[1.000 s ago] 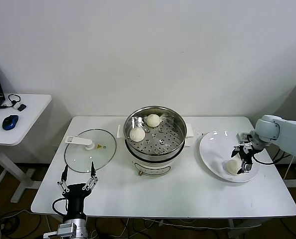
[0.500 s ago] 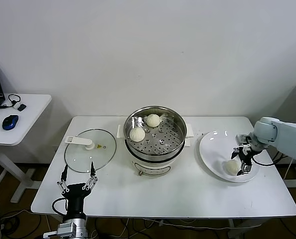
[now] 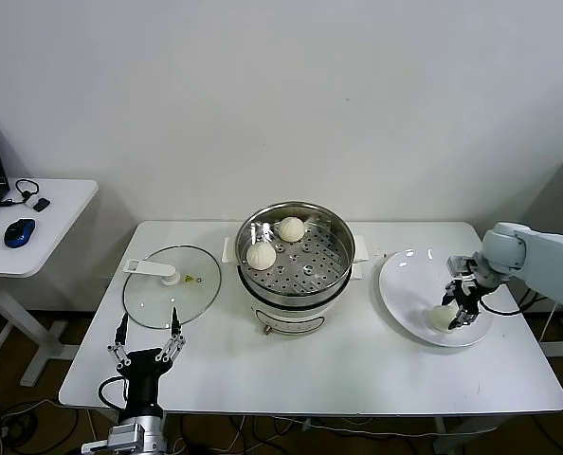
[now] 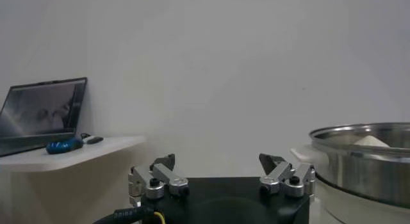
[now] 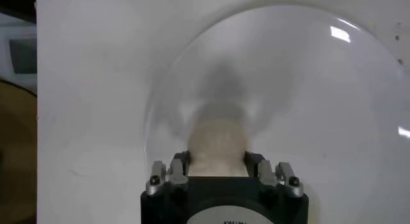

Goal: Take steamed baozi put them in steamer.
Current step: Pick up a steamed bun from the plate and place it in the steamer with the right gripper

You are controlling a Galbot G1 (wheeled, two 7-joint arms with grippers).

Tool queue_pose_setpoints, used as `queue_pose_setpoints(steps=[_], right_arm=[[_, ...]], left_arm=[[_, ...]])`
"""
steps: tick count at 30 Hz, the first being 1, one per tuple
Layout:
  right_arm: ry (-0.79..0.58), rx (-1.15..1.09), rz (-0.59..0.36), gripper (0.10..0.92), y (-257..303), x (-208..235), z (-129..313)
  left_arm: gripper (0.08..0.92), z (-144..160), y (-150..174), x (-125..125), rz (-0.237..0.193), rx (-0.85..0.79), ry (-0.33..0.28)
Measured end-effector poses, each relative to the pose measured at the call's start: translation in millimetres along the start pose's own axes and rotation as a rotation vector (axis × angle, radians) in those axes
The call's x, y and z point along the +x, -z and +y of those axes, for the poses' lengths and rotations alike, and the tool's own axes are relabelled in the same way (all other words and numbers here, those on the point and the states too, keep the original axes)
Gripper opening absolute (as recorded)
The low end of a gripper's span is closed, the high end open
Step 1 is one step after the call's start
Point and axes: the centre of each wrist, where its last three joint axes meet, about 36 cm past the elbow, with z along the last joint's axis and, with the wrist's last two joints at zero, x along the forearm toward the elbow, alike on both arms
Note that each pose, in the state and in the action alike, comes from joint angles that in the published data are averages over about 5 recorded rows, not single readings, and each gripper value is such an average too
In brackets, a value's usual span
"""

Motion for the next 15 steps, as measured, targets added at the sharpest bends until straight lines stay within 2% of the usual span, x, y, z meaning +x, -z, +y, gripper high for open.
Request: queue_pose_setpoints(steps=[7, 15], right_arm=[[-0.006, 0.031, -0.007, 0.569, 8.2, 17.0, -3.5], [-0.046, 0.127, -0.022, 0.569, 37.1, 74.3, -18.6]], left_arm=[[0.823, 0.1, 1.5, 1.1, -0.002, -0.001, -0.004], [0.823, -2.3, 6.0, 0.0, -0.011, 0.001, -0.015]])
